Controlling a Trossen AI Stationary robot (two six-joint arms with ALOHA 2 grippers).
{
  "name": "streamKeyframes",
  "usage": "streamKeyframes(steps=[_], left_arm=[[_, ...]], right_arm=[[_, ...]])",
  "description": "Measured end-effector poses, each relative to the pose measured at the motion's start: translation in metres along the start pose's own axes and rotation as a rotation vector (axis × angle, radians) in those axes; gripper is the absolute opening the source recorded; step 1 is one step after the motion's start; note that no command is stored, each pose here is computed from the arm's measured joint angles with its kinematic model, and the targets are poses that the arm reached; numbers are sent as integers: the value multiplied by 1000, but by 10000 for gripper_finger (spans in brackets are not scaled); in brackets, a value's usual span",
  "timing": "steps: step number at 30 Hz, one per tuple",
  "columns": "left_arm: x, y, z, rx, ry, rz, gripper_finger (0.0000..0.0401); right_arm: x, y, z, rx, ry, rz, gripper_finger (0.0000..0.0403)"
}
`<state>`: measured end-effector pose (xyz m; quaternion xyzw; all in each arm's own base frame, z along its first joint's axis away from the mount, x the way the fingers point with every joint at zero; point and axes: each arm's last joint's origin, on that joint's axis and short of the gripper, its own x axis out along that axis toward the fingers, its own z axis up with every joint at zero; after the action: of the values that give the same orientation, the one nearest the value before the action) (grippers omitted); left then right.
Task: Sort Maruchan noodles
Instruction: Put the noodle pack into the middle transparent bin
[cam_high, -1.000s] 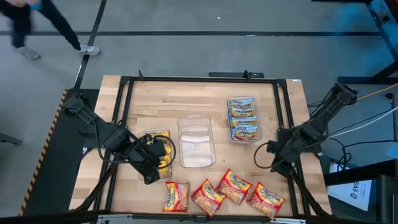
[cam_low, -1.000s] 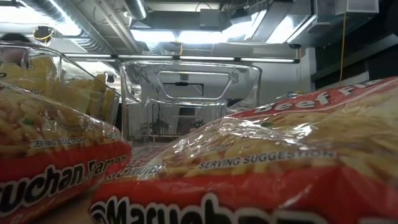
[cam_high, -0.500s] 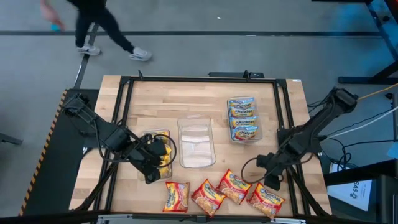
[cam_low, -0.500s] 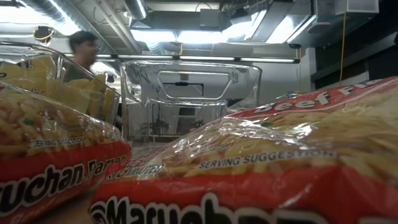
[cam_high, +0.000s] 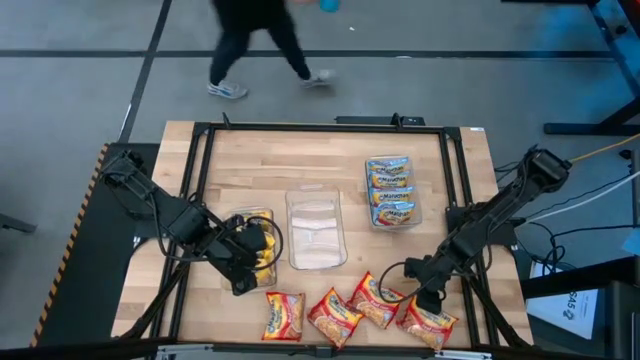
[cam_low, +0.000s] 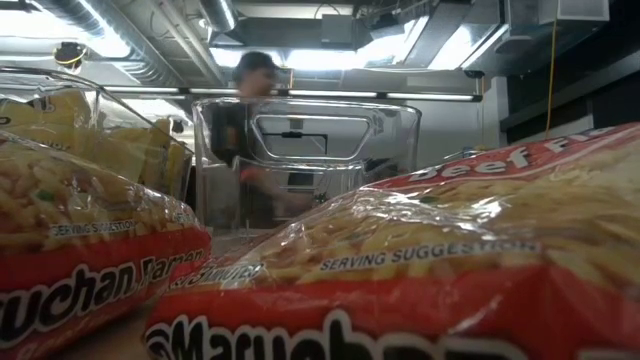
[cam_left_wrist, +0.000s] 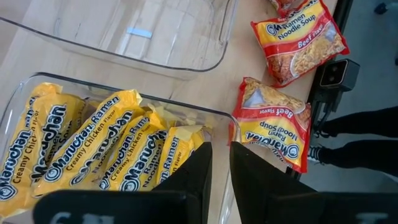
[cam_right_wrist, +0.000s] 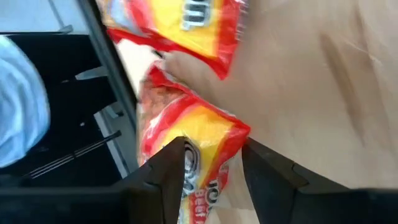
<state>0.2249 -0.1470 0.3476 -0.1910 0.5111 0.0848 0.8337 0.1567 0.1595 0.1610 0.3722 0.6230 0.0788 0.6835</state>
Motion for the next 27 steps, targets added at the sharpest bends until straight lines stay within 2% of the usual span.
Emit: streamKeyframes(steps=[6, 18, 24, 27], left_arm=[[0, 0, 0, 9, 0, 6, 50], [0, 1, 0, 26, -19, 18, 50], [0, 1, 0, 27, -22, 20, 50], [0, 1, 0, 28, -22, 20, 50]], right_arm=[[3, 0, 1, 20, 5, -2, 129], [1, 5, 1, 26, 32, 19, 9], [-2, 11, 2, 23, 29, 28, 3], [-7, 16, 2, 29, 43, -5, 3]])
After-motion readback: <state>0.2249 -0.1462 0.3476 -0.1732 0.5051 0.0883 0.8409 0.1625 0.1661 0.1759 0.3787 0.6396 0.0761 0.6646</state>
